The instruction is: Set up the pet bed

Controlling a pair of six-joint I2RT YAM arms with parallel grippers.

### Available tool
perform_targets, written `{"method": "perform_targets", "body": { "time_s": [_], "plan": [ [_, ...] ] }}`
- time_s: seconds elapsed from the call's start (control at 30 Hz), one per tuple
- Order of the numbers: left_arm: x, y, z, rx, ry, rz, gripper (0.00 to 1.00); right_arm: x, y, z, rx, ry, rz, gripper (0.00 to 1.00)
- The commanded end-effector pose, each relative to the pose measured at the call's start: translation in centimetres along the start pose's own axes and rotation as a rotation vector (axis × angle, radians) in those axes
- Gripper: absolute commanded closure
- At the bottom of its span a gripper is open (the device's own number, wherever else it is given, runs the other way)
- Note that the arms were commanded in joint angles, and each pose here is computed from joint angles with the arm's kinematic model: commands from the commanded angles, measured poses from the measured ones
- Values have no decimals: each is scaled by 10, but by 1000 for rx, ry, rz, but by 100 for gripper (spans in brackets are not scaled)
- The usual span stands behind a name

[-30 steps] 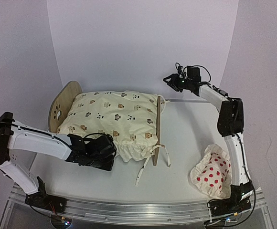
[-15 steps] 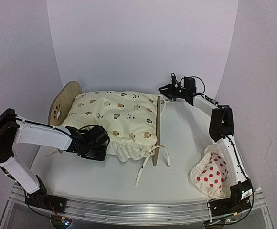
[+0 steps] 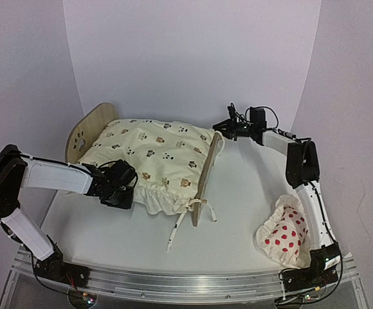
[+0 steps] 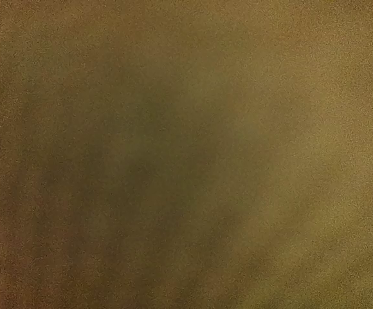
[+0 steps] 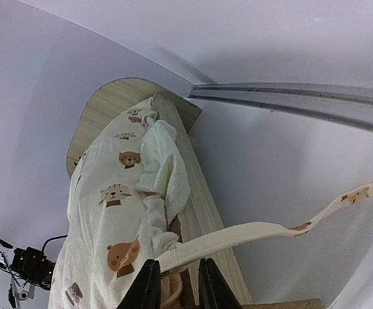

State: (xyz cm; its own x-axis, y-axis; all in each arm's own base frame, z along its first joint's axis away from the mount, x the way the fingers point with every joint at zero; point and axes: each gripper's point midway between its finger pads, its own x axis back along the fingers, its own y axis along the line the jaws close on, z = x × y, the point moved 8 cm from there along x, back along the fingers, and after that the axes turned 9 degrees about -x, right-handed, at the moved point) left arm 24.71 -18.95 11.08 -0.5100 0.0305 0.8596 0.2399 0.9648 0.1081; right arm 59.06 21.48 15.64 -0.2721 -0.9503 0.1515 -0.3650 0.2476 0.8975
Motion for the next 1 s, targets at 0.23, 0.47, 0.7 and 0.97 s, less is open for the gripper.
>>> {"method": "perform_targets", "body": {
  "time_s": [0.23,0.47,0.7,0.97],
  "plan": [
    [2,32,-74,50,-220,43,69,22,54,127,-139,269,3,80],
    [-7,46,-84,47,-218,41,69,16,85,237,-141,384,135,80],
    [-25,59,-98,32,-198,39,70,3,124,326,-99,489,244,83],
    [-30,77,-120,33,-245,50,70,-14,171,390,22,562,255,83]
  ]
}}
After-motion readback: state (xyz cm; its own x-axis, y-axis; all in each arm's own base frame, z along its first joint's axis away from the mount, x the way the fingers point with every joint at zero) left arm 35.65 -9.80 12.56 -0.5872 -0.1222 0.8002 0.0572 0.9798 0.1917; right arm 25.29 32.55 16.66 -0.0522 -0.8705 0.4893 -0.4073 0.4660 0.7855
